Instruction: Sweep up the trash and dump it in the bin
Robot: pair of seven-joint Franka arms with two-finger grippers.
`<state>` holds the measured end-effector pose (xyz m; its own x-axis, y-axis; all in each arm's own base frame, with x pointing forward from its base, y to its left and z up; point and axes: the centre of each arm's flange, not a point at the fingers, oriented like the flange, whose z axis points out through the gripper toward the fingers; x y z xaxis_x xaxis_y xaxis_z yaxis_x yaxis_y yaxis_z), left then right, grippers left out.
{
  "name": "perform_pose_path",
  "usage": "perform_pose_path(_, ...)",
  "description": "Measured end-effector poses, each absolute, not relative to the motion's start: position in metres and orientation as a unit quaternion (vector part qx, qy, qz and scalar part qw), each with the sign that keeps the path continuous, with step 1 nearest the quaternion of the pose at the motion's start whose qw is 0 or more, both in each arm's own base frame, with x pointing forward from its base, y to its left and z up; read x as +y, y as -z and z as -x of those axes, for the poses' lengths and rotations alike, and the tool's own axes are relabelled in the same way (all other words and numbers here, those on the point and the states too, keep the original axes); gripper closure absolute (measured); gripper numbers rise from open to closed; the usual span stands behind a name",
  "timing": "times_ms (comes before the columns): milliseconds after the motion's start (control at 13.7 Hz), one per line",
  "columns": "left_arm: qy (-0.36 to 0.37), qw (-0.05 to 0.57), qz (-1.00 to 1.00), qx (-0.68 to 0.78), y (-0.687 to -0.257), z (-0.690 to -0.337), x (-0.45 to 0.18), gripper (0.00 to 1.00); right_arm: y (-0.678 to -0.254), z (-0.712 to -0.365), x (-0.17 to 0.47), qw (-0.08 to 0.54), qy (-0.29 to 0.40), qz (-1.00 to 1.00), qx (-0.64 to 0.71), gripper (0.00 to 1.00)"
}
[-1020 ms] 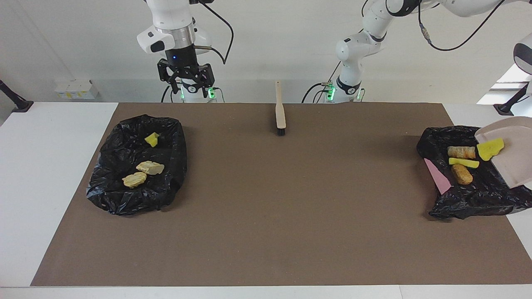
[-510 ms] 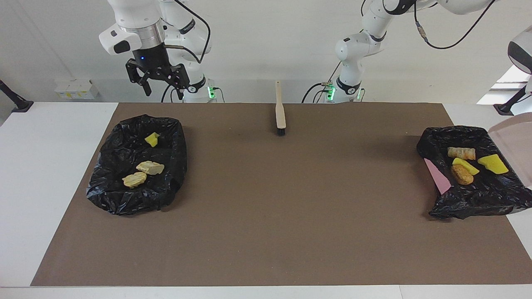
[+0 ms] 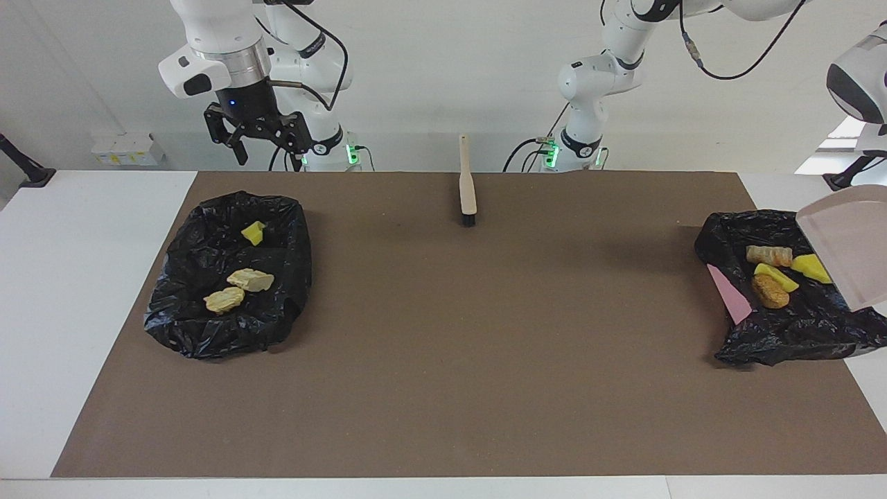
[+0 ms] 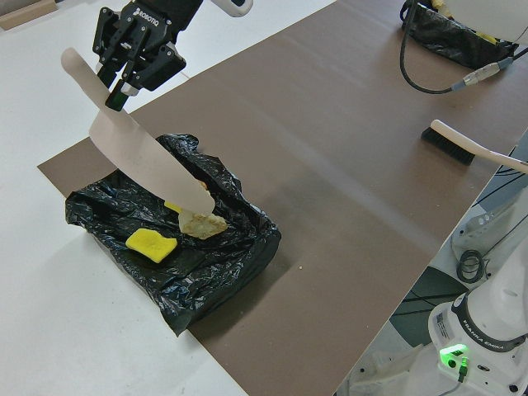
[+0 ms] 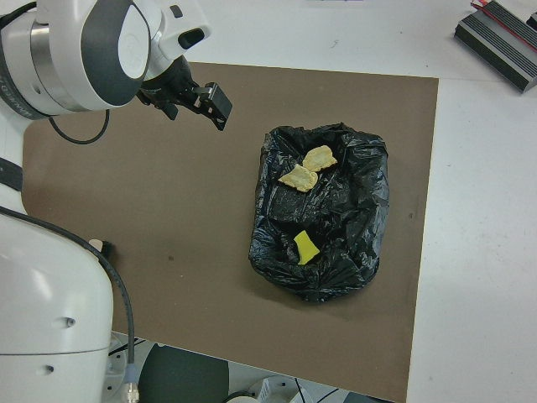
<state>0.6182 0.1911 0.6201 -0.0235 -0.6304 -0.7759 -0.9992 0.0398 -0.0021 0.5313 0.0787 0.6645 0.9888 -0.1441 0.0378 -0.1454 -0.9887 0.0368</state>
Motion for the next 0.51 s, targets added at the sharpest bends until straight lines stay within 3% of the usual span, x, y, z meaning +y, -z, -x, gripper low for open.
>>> perform_pose_path(510,-0.261,0.259,0.673,0.641,-0.606,-0.612,0.079,0.68,-0.663,-0.535,0.060,0.019,-0.014,-0.997,-0.074,0.00)
